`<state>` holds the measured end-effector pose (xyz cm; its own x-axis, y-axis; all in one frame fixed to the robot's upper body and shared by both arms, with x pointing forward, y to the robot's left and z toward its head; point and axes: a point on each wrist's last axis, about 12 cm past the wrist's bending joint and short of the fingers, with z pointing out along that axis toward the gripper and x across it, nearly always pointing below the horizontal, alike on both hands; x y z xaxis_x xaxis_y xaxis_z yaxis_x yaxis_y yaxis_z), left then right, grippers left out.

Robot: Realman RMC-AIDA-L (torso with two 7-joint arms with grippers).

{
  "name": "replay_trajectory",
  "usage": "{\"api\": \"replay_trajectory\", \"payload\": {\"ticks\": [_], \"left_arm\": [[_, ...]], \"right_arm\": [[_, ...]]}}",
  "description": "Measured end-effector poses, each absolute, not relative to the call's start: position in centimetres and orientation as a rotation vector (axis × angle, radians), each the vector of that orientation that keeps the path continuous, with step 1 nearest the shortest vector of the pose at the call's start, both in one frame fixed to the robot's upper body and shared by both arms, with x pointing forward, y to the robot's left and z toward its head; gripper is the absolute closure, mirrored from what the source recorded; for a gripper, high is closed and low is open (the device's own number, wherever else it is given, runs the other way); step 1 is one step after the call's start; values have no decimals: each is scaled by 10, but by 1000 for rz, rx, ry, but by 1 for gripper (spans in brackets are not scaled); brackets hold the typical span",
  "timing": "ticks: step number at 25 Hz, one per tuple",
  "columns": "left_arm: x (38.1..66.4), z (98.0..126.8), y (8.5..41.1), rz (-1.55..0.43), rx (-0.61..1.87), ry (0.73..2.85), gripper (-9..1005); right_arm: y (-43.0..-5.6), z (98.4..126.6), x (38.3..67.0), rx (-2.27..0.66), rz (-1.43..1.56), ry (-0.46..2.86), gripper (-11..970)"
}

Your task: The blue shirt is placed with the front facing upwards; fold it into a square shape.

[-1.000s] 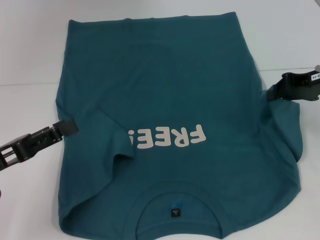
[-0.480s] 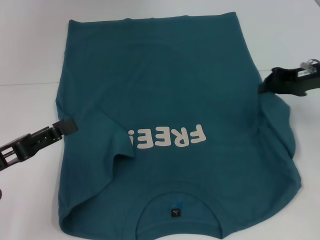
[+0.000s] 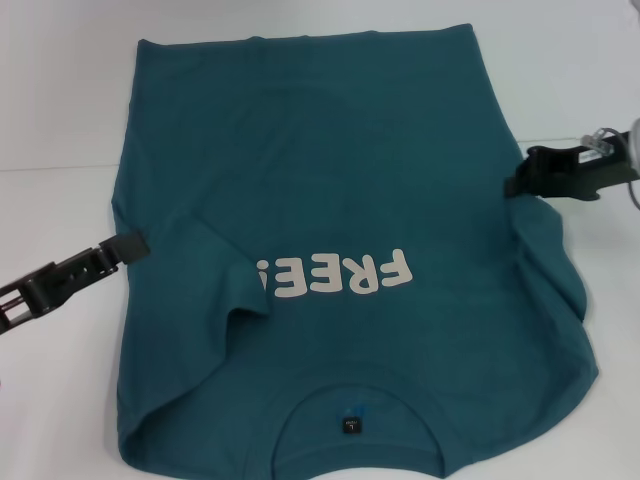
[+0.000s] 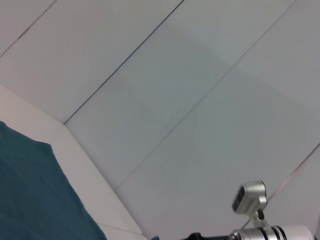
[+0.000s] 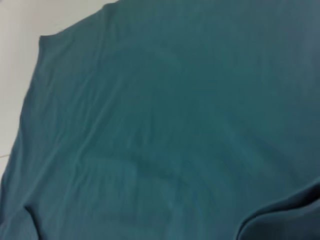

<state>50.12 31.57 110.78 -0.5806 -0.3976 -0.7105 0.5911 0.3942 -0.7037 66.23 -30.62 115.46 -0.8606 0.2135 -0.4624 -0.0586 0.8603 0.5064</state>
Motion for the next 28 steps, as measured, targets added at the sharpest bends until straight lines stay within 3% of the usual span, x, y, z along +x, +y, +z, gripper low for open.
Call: {"api": "replay_trajectory", "payload": {"ticks": [11, 28], "left_arm": [[501, 1108, 316, -1346, 165, 1729, 112], [499, 1105, 319, -1348, 143, 1730, 124]], "right_arm": [[-339, 1156, 652, 153, 670, 2533, 924], [-296, 1162, 668, 16, 683, 2530, 913]]}}
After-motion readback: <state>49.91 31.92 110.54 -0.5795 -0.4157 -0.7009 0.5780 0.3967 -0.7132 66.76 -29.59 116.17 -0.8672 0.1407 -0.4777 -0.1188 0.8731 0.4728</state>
